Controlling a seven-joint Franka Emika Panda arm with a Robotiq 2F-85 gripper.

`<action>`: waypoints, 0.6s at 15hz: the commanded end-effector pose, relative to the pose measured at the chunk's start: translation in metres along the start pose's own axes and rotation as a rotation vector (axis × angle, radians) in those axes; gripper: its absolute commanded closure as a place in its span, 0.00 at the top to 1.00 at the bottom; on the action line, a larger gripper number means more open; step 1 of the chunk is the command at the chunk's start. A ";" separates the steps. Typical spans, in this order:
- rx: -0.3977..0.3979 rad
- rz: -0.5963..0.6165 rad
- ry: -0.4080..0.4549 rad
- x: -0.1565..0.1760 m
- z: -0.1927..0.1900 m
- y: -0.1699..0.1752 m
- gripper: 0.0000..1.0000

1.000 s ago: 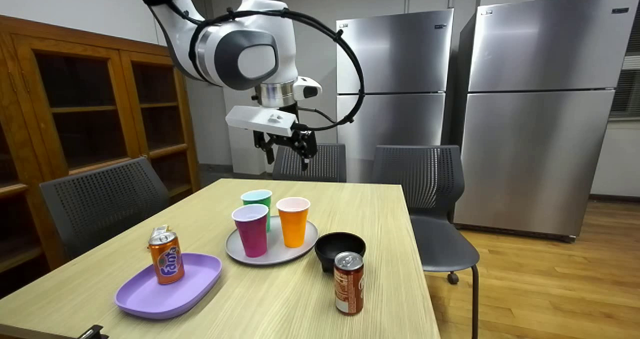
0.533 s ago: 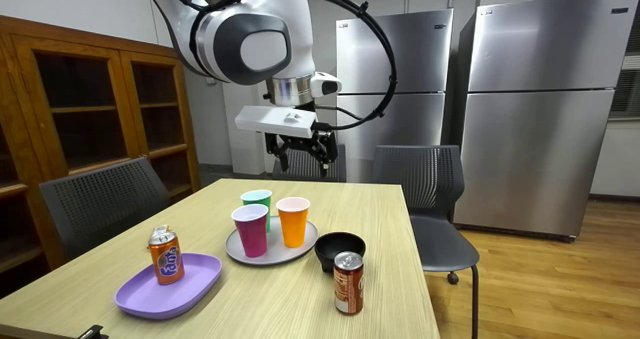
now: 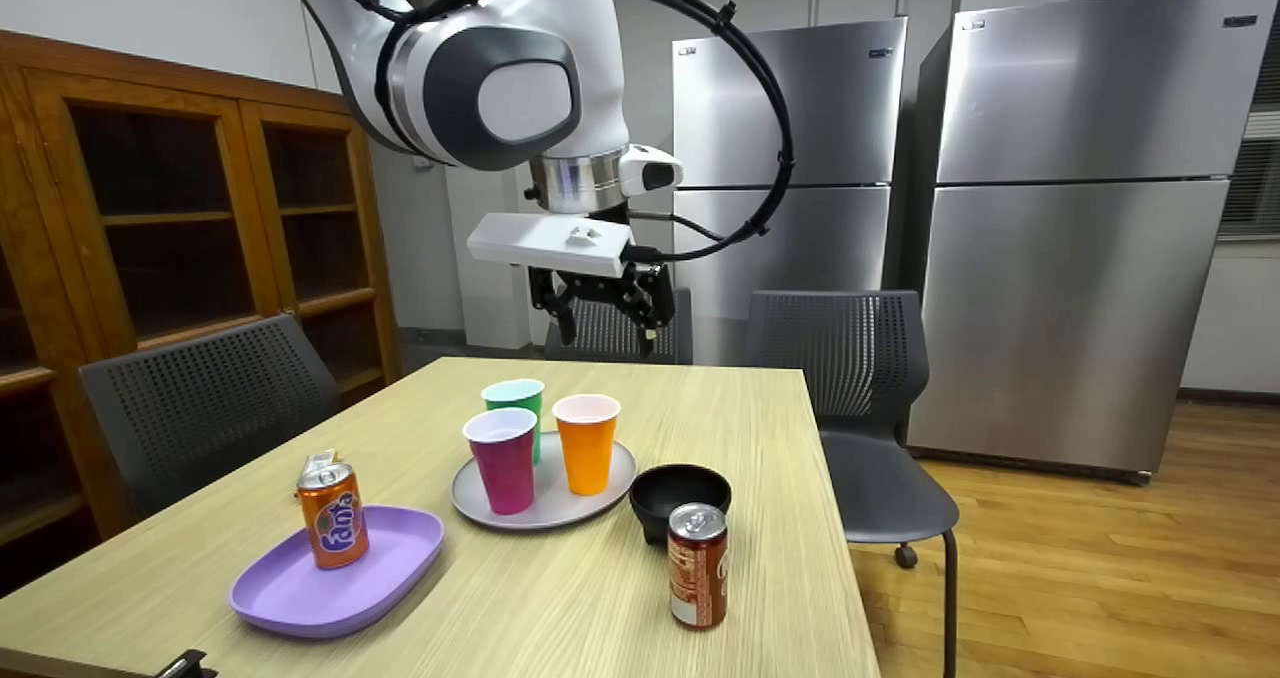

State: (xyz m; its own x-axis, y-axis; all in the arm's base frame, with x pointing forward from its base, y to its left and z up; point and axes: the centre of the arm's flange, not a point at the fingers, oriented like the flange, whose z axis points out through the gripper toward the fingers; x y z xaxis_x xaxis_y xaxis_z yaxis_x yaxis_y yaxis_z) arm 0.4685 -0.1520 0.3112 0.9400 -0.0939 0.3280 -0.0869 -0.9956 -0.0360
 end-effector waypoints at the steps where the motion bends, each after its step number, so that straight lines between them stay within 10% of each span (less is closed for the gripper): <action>1: 0.000 0.000 0.000 0.000 0.000 0.000 1.00; 9: 0.004 -0.044 -0.038 -0.013 -0.002 0.041 1.00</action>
State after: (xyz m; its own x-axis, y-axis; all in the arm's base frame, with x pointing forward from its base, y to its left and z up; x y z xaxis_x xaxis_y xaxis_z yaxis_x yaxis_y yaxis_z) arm 0.4625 -0.1667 0.3055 0.9453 -0.0881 0.3140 -0.0835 -0.9961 -0.0281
